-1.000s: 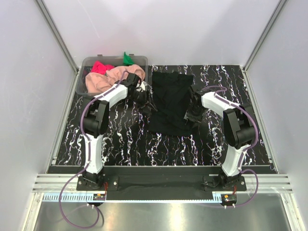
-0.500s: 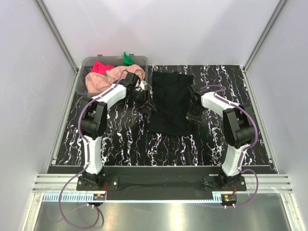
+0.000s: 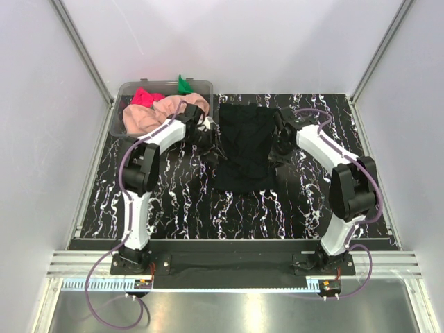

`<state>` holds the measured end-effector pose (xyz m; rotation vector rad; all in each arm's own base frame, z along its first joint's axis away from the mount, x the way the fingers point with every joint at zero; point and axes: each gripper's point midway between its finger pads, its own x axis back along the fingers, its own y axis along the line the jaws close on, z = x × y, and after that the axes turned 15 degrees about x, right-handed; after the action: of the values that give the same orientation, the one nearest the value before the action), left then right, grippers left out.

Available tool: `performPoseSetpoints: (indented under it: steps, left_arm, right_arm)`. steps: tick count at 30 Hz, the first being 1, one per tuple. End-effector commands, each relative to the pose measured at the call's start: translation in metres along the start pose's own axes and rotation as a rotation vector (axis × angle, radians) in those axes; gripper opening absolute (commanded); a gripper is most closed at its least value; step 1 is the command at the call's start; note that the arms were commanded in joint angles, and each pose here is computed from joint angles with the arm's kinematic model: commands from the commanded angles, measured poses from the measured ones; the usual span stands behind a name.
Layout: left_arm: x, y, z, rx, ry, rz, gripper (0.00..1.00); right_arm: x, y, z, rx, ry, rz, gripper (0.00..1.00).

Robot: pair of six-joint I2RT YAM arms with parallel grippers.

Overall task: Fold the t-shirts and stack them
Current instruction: Fold the tshirt

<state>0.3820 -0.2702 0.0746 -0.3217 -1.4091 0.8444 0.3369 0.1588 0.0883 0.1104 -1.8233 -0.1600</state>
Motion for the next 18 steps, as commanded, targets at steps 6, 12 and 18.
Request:
performPoseSetpoints:
  steps: [6, 12, 18]
  left_arm:
    - [-0.012, -0.012, -0.02, -0.026, -0.014, 0.012, 0.5]
    - [-0.015, -0.024, -0.025, -0.043, -0.02, 0.029, 0.5]
    - [-0.017, -0.03, -0.017, -0.058, -0.012, 0.031, 0.5]
  right_arm:
    - [0.032, 0.004, -0.01, 0.034, -0.042, -0.038, 0.0]
    - [0.015, 0.001, -0.005, 0.042, -0.046, -0.047, 0.01]
    - [0.004, 0.003, -0.007, 0.054, -0.054, -0.059, 0.14]
